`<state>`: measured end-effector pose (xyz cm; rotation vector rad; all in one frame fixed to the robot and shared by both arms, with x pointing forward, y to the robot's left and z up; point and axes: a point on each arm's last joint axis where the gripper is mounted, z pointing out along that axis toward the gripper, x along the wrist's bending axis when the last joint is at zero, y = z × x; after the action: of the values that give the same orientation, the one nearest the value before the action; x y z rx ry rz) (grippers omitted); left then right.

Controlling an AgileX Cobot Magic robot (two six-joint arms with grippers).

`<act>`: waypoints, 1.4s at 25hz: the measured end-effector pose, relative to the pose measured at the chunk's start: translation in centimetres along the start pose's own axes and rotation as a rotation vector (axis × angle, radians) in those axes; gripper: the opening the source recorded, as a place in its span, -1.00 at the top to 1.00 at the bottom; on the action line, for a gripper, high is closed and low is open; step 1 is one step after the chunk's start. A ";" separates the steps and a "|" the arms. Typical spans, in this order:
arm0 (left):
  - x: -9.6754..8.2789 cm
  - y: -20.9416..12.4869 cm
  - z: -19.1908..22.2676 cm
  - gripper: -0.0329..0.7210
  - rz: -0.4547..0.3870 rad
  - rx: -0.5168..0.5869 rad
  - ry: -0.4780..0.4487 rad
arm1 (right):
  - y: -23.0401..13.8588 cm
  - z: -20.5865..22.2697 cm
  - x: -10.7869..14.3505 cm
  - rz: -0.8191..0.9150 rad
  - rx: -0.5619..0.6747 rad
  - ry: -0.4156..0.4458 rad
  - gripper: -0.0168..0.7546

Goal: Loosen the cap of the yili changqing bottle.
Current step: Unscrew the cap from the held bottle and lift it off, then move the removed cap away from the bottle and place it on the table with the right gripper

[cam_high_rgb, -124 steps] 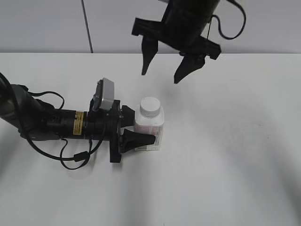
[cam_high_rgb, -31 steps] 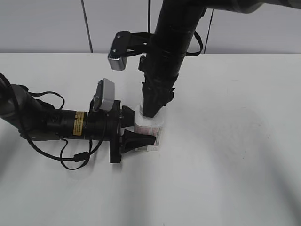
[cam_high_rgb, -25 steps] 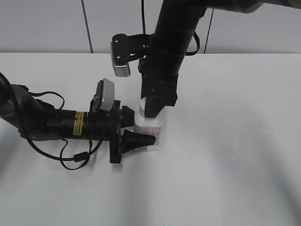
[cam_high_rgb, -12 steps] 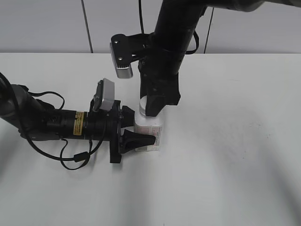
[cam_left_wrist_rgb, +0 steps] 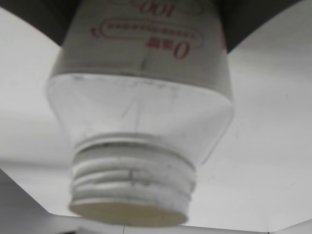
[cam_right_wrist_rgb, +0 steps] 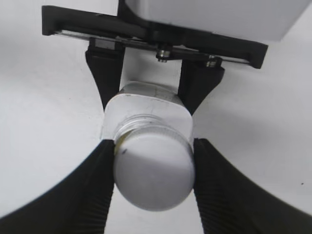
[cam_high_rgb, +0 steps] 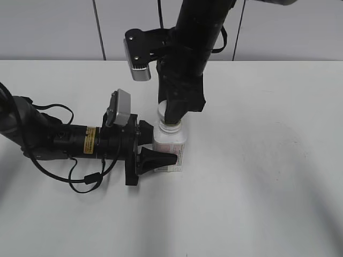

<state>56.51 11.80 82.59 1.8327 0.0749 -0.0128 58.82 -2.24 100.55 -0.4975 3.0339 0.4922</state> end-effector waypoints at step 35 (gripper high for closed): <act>0.0 0.0 0.0 -0.11 0.000 0.000 0.000 | -12.6 -5.6 -2.1 1.226 -0.004 -0.152 -0.05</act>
<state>56.51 11.80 82.59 1.8327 0.0749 -0.0128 64.89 -14.63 102.23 1.3949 2.7977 0.4746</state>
